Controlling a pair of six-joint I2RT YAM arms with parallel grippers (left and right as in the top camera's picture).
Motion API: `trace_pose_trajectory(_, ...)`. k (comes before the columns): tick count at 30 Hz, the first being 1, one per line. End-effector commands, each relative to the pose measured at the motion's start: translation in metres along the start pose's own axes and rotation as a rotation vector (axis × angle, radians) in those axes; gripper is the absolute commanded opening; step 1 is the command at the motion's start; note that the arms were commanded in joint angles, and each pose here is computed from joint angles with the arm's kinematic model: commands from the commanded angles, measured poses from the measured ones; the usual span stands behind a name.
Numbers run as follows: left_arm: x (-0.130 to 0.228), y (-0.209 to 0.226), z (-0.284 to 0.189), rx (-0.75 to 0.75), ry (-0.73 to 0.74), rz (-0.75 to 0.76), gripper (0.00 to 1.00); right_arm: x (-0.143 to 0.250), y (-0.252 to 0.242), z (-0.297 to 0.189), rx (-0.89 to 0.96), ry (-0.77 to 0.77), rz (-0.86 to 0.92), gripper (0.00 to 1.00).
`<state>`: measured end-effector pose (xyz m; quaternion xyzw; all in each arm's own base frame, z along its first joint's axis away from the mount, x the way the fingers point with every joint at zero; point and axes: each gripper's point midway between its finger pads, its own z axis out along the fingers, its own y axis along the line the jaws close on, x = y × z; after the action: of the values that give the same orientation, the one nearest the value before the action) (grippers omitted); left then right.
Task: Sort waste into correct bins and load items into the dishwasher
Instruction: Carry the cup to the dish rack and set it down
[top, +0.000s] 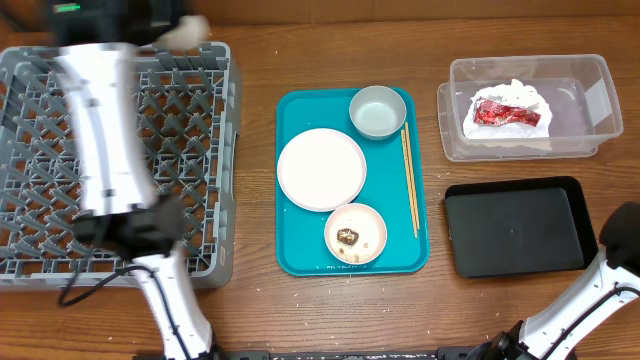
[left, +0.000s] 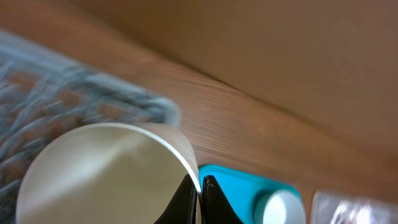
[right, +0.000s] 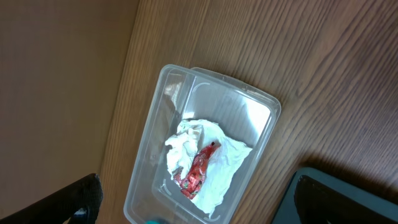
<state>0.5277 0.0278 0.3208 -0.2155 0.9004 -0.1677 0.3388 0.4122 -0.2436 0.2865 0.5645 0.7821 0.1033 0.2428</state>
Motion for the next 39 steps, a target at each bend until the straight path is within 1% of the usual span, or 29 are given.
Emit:
trace_pose_trajectory(1,-0.014,0.047,-0.011,0.188,0.102,-0.306,0.04,-0.003,0.003,-0.011,-0.020,-0.026,-0.008,1.00)
trace_pose_trajectory(4,-0.022,0.081,-0.009,0.290,0.151,-0.409,0.04,-0.003,0.003,-0.011,-0.021,-0.026,-0.008,1.00)
trace_pose_trajectory(6,-0.021,0.100,-0.004,0.356,0.195,-0.464,0.04,-0.003,0.003,-0.011,-0.021,-0.026,-0.008,1.00)
trace_pose_trajectory(8,-0.018,0.113,-0.003,0.422,0.226,-0.480,0.04,-0.003,0.003,-0.011,-0.021,-0.026,-0.008,1.00)
trace_pose_trajectory(10,-0.015,0.123,-0.002,0.494,0.240,-0.451,0.04,-0.003,0.003,-0.011,-0.021,-0.026,-0.008,1.00)
trace_pose_trajectory(12,-0.009,0.142,0.004,0.540,0.267,-0.481,0.04,-0.003,0.003,-0.011,-0.021,-0.026,-0.008,1.00)
trace_pose_trajectory(18,0.005,0.163,0.019,0.715,0.316,-0.546,0.04,-0.003,0.003,-0.011,-0.021,-0.026,-0.008,1.00)
trace_pose_trajectory(23,0.032,0.192,0.048,0.707,0.387,-0.672,0.04,-0.003,0.003,-0.011,-0.021,-0.026,-0.008,1.00)
trace_pose_trajectory(25,0.039,0.201,0.053,0.701,0.395,-0.703,0.04,-0.003,0.003,-0.011,-0.021,-0.026,-0.008,1.00)
trace_pose_trajectory(31,0.062,0.233,0.061,0.584,0.433,-0.784,0.04,-0.003,0.003,-0.011,-0.021,-0.026,-0.008,1.00)
trace_pose_trajectory(39,0.067,0.259,0.053,0.525,0.424,-0.833,0.04,-0.003,0.003,-0.011,-0.021,-0.026,-0.008,1.00)
